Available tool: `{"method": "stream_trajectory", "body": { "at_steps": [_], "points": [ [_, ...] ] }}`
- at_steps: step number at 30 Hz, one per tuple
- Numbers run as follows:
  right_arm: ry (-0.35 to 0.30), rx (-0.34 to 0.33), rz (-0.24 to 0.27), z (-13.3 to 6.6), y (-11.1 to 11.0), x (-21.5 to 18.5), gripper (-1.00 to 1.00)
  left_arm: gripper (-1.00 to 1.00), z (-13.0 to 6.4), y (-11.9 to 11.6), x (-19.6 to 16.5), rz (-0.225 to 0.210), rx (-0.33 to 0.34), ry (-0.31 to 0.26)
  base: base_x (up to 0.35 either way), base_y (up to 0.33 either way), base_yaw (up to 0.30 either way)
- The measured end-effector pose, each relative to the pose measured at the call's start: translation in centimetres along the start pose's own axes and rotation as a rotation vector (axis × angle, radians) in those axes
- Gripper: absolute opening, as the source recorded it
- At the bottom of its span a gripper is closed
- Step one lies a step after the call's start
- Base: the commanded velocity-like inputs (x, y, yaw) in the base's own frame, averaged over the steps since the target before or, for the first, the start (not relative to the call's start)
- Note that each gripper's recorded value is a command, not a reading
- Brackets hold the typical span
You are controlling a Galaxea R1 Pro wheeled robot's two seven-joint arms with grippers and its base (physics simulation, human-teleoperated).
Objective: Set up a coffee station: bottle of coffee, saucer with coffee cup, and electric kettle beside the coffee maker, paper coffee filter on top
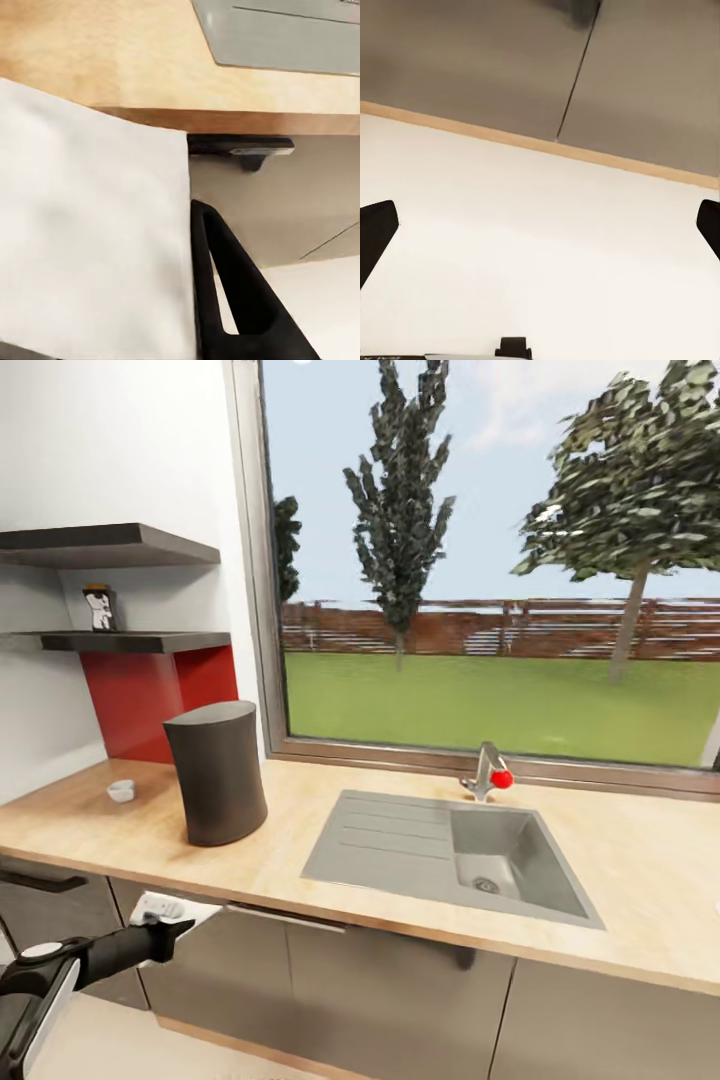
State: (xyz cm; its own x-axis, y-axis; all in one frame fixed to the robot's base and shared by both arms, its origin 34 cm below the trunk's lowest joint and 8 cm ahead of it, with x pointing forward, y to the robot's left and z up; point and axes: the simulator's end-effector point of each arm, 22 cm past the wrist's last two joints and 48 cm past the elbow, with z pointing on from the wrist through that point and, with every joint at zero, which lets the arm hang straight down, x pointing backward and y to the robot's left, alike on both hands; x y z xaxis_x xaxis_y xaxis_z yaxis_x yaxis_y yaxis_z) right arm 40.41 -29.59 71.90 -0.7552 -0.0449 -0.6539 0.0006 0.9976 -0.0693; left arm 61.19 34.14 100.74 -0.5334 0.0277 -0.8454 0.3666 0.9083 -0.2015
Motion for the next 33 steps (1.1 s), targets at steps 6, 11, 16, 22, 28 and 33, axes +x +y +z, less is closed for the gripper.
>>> {"method": "stream_trajectory", "body": {
  "at_steps": [6,11,16,22,28,33],
  "points": [
    [-0.004,0.0,0.0,0.0,0.0,-0.2,1.0,-1.0,-2.5,4.3,1.1,-0.019,-0.073,0.046,0.024,0.012,0.234],
    [-0.007,0.003,0.005,0.0,-0.2,-0.3,1.0,-1.0,-3.2,5.5,2.1,-0.045,-0.095,0.078,0.205,0.187,0.028],
    [-0.007,0.003,0.002,0.0,-0.2,-0.2,1.0,-1.0,-3.6,6.2,1.9,-0.056,-0.109,0.069,0.24,0.237,0.003],
    [-0.008,0.003,0.0,0.0,-0.3,-0.3,1.0,-1.0,-3.8,6.7,2.5,-0.048,-0.128,0.09,0.206,0.263,0.0],
    [-0.012,0.002,0.003,0.0,-0.2,-0.5,1.0,-1.0,-3.8,7.0,2.9,-0.057,-0.133,0.098,0.032,0.331,0.0],
    [-0.007,0.004,0.002,0.0,-0.3,-0.2,1.0,-1.0,-3.6,6.8,3.0,-0.058,-0.129,0.098,-0.006,0.337,-0.015]
  ]
}}
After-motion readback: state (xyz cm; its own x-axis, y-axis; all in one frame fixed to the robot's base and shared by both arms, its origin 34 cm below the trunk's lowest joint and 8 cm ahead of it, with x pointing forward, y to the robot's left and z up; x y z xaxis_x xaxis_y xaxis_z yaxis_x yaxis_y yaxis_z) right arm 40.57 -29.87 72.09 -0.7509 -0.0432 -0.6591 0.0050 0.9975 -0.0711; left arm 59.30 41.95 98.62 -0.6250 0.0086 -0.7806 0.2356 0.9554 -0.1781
